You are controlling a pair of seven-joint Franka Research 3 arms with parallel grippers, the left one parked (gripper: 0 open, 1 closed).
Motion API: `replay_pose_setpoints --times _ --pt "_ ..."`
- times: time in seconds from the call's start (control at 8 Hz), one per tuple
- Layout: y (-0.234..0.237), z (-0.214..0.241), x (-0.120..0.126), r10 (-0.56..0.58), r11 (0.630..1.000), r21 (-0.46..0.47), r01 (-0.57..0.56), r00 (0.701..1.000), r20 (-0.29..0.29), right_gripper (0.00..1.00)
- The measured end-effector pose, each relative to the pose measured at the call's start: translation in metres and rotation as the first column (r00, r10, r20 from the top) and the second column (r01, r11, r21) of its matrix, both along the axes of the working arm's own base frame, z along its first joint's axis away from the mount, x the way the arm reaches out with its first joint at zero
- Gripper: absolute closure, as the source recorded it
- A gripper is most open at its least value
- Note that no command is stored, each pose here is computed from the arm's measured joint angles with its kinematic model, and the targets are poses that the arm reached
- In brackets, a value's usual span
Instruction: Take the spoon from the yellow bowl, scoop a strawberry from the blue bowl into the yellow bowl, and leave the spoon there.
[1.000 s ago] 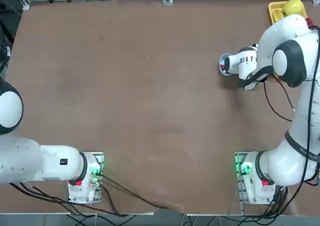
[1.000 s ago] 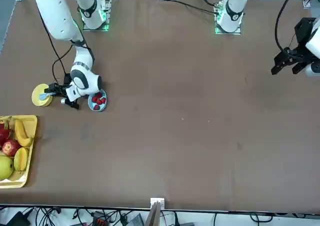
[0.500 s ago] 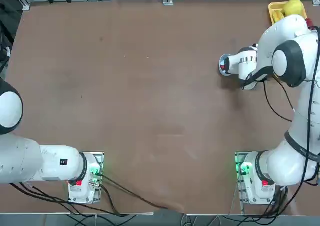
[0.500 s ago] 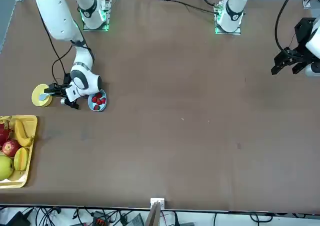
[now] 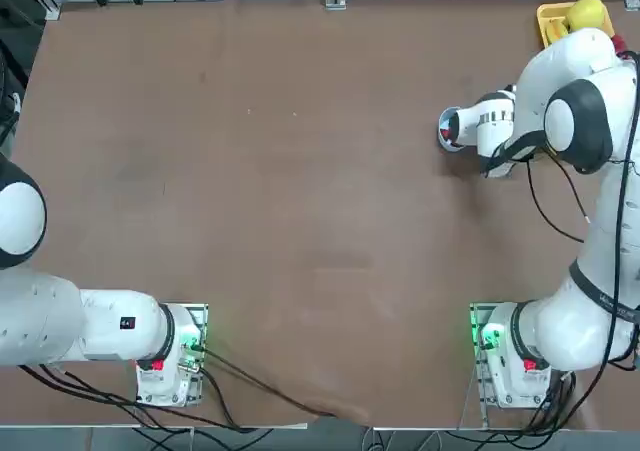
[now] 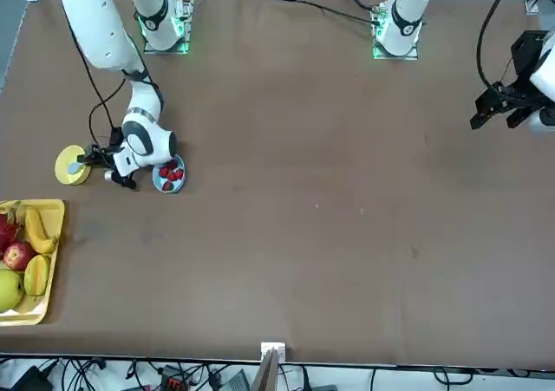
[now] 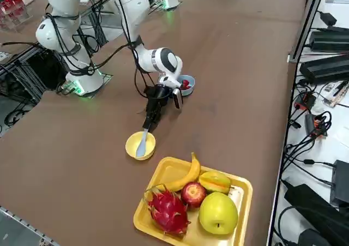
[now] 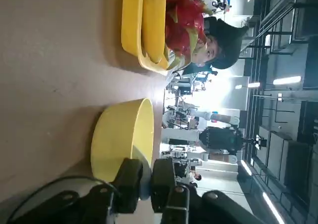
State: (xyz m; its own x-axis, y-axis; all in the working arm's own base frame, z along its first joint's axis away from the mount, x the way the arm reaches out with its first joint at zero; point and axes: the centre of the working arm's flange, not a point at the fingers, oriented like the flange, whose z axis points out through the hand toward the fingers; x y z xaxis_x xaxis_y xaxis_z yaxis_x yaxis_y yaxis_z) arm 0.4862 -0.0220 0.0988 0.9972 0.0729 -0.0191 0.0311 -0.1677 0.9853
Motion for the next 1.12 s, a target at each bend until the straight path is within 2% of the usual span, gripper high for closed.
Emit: replay_pose_setpoints --times 0.38,0.62,0.88,1.12 --pt "-0.003 0.012 0.016 -0.008 1.000 -0.022 0.009 1.000 0.026 0.89" --pt "-0.006 0.035 0.036 -0.005 1.000 -0.026 0.005 1.000 -0.003 0.89" --pt "-0.012 0.078 0.058 -0.015 1.000 -0.005 0.015 0.999 -0.042 0.89" --pt "-0.010 0.121 0.074 -0.071 0.994 0.078 0.077 0.994 -0.084 0.89"
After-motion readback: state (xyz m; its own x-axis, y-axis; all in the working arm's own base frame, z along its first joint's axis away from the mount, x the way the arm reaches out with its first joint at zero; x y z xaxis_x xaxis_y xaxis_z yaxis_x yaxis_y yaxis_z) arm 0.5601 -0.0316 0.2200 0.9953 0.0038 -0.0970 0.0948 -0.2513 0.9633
